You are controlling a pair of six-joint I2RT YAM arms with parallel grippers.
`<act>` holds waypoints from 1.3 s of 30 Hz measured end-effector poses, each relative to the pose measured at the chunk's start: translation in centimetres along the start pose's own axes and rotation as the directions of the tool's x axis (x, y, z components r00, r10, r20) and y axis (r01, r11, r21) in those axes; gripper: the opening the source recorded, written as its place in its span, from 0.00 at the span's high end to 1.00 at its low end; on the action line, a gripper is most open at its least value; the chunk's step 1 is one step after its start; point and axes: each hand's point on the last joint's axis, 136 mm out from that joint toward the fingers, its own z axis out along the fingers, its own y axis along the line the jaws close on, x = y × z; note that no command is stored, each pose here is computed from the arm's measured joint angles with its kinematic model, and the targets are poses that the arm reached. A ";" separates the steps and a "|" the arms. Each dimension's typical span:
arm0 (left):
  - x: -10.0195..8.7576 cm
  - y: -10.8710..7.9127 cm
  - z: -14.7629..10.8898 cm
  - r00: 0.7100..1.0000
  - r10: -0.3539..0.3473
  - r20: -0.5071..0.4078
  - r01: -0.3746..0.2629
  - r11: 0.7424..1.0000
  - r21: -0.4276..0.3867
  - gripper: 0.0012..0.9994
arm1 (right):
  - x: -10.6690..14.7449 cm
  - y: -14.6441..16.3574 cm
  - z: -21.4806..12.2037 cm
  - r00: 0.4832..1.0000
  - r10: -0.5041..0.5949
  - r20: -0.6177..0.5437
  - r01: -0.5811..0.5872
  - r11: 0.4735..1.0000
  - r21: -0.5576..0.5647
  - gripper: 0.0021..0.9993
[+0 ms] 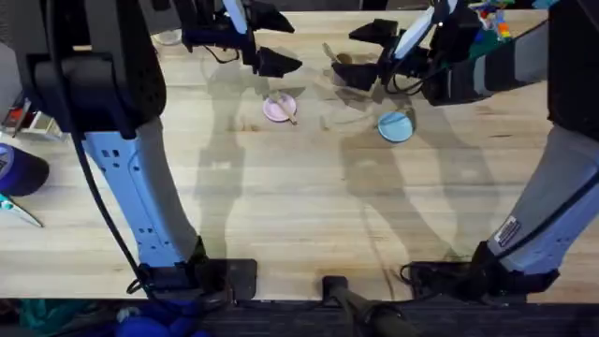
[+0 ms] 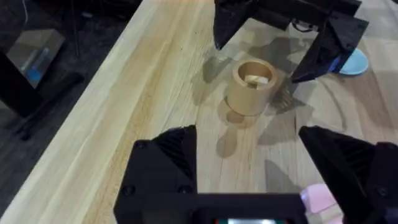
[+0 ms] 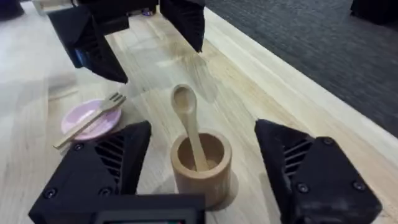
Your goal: Pick up a utensil and set it on the pink plate, then put the other utensil in the container.
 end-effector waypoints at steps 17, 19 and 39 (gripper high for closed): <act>1.8 3.7 -2.8 0.906 -0.319 -0.278 0.238 0.928 -0.288 0.00 | -6.8 0.1 -1.5 0.997 0.075 0.031 -0.076 0.996 0.051 0.00; 1.1 3.4 -3.8 0.886 -0.341 -0.314 0.238 0.917 -0.321 0.00 | -6.7 0.2 -1.7 0.994 0.113 0.009 -0.113 0.992 0.058 0.00; -10.3 -4.3 -13.0 0.808 -0.432 -0.401 0.173 0.824 -0.539 0.00 | -12.2 2.3 -14.1 0.899 0.428 -0.097 -0.382 0.872 0.305 0.00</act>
